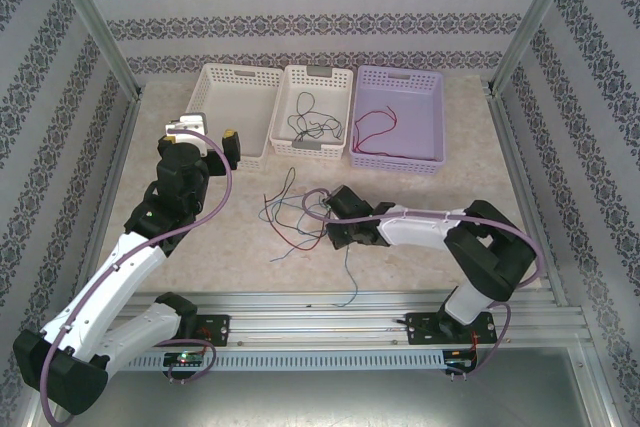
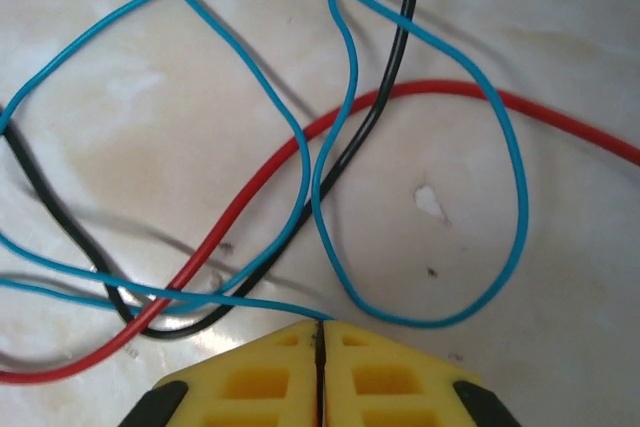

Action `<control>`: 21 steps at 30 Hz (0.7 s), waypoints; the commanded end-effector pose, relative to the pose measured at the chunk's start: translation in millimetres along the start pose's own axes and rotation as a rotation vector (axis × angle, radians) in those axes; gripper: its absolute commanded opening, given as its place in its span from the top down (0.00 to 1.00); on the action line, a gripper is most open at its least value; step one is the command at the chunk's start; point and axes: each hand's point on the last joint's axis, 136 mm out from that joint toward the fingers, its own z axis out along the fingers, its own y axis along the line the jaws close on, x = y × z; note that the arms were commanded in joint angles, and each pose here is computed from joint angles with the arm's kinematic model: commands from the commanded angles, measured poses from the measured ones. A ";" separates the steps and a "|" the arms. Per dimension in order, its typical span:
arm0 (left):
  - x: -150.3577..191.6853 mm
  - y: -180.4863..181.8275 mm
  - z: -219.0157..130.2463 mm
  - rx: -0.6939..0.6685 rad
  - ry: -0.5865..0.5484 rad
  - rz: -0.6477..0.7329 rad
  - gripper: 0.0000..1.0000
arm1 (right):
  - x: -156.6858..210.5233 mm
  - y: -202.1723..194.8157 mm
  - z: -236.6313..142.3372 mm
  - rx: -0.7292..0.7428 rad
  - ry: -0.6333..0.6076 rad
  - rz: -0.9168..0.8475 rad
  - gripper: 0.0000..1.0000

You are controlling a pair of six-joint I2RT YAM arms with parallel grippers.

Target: Untangle the cables

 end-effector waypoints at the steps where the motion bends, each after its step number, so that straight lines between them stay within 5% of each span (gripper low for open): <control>1: -5.9 0.7 -3.8 -0.004 -0.035 0.006 0.00 | -2.3 -0.3 -15.5 -0.003 -0.018 -0.003 0.93; 4: -6.0 0.5 -3.7 -0.003 -0.035 0.006 0.00 | -4.2 -4.8 -19.8 0.024 -0.020 -0.006 0.86; 8: -5.7 0.2 -3.4 -0.002 -0.034 0.006 0.00 | -3.4 -8.9 -17.6 0.040 -0.010 0.000 0.51; 21: -6.5 0.3 -4.2 -0.001 -0.037 0.006 0.00 | 0.1 -13.4 14.7 0.051 0.063 -0.009 0.42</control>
